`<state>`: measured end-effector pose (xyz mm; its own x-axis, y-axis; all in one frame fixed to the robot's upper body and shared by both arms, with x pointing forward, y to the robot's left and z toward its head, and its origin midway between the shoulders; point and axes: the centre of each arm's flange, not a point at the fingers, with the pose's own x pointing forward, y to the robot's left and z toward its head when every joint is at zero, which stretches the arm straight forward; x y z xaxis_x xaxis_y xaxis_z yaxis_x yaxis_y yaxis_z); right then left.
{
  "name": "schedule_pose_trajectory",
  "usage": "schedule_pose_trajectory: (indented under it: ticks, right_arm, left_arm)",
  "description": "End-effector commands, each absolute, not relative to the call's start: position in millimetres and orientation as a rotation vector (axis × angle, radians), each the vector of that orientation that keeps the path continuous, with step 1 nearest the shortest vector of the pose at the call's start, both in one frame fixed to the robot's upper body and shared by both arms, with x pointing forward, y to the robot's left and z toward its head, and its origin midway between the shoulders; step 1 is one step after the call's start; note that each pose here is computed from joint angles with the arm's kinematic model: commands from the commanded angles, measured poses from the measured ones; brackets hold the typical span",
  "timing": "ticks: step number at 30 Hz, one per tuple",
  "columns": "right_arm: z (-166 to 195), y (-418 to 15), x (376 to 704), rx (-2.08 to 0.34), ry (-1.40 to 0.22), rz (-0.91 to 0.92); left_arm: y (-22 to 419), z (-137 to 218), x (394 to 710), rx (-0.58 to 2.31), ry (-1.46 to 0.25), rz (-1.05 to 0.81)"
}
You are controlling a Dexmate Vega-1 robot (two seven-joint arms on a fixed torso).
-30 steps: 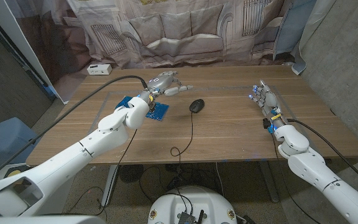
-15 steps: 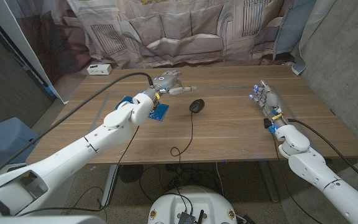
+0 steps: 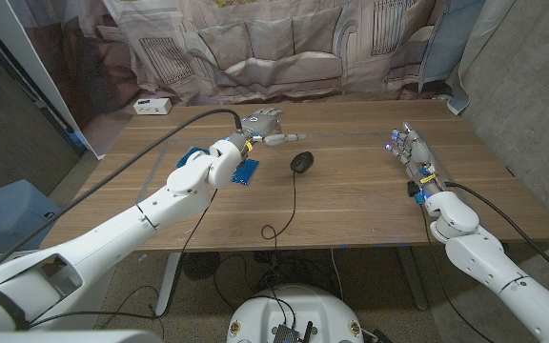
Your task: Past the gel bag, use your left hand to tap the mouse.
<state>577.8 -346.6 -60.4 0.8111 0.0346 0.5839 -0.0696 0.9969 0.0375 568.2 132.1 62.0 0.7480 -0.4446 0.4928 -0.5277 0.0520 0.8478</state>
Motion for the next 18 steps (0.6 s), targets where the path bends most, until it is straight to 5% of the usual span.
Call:
schedule_pose_trajectory:
  ticks: [1,18]
  right_arm:
    - [-62,-347,577,0.063,-0.620,0.053]
    - [-58,-349,575,0.057,-0.628,0.045]
  left_arm:
    - [123,54,584,1.614,-0.761,0.050]
    - [116,44,593,1.667,-0.751,-0.014]
